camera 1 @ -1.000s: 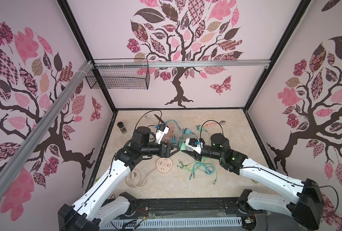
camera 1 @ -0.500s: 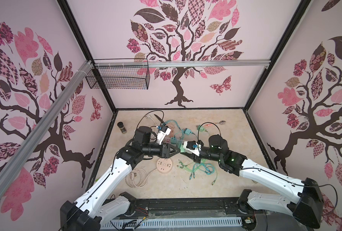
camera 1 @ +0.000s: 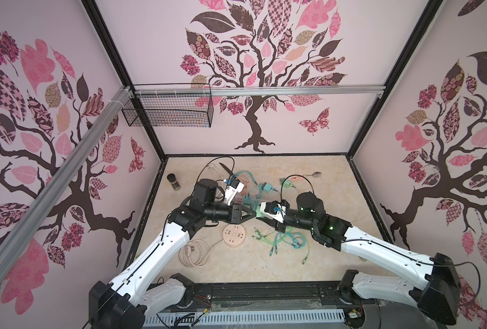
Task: Insert plugs into power strip
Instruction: Pick up the plug from the top-right of the table.
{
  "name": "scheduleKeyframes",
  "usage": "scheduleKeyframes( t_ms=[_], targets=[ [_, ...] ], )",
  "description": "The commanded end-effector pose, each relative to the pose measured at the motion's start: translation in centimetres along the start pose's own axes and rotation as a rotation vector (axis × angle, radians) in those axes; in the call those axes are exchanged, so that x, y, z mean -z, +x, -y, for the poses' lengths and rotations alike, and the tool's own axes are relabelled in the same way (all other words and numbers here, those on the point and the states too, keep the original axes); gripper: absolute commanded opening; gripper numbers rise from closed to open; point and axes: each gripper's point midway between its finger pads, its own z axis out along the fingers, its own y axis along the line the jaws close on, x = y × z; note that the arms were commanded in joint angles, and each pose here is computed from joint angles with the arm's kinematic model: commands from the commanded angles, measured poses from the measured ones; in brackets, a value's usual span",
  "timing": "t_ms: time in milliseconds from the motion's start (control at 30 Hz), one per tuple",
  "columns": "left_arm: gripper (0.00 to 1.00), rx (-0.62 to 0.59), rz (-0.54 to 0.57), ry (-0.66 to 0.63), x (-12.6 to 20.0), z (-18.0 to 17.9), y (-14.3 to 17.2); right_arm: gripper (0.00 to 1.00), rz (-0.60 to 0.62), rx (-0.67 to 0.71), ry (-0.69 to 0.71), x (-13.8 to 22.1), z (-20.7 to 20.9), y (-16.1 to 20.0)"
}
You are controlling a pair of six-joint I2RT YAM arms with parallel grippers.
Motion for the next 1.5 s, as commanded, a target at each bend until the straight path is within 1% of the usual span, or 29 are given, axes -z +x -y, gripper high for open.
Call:
scheduleKeyframes(
  t_ms=[0,133,200,267,300,433,600,700,733,800,900,1033,1100,1200,1467],
  targets=[
    [0.22,-0.065,0.029,0.056,0.6,2.2,-1.5,0.37,0.044,0.028,0.007,0.3,0.3,-2.2],
    [0.16,-0.066,0.033,0.057,0.6,2.2,-1.5,0.44,0.048,0.021,0.022,0.5,0.5,-2.1],
    [0.11,-0.07,0.045,0.044,0.6,2.1,-1.7,0.52,0.055,0.002,0.039,0.7,0.7,-2.2],
    [0.07,-0.069,0.061,0.028,0.7,1.9,-2.0,0.58,0.067,-0.032,0.07,1.2,1.2,-2.5],
    [0.05,-0.073,0.073,0.019,0.8,1.9,-2.2,0.61,0.072,-0.076,0.1,1.5,1.8,-2.9],
    [0.0,-0.082,0.108,-0.003,1.0,1.7,-3.0,0.65,0.089,-0.206,0.141,3.1,3.1,-3.2],
    [0.0,-0.104,0.17,-0.044,1.2,1.4,-4.3,0.67,0.174,-0.365,0.157,6.2,4.3,-4.0],
    [0.0,-0.137,0.226,-0.049,1.8,1.7,-5.1,0.68,0.199,-0.532,0.167,7.3,5.2,-4.1],
    [0.0,-0.149,0.242,-0.044,2.0,2.0,-5.3,0.68,0.202,-0.582,0.149,7.3,5.0,-4.1],
    [0.0,-0.176,0.28,-0.03,2.4,2.6,-5.7,0.66,0.236,-0.693,0.057,7.0,3.7,-4.4],
    [0.0,-0.205,0.331,-0.027,3.1,3.2,-6.3,0.65,0.359,-0.835,-0.084,7.2,2.0,-5.5],
    [0.0,-0.224,0.375,-0.024,3.8,3.6,-6.6,0.62,0.438,-0.953,-0.171,7.6,1.0,-5.6],
    [0.0,-0.232,0.405,-0.004,4.1,4.1,-6.7,0.61,0.488,-0.983,-0.206,8.0,0.7,-5.9],
    [0.0,-0.248,0.443,0.026,4.5,4.7,-6.9,0.61,0.522,-1.0,-0.252,8.3,0.3,-6.4],
    [0.0,-0.282,0.498,0.136,5.1,6.4,-6.8,0.63,0.645,-1.003,-0.322,9.1,0.8,-8.3]
  ],
)
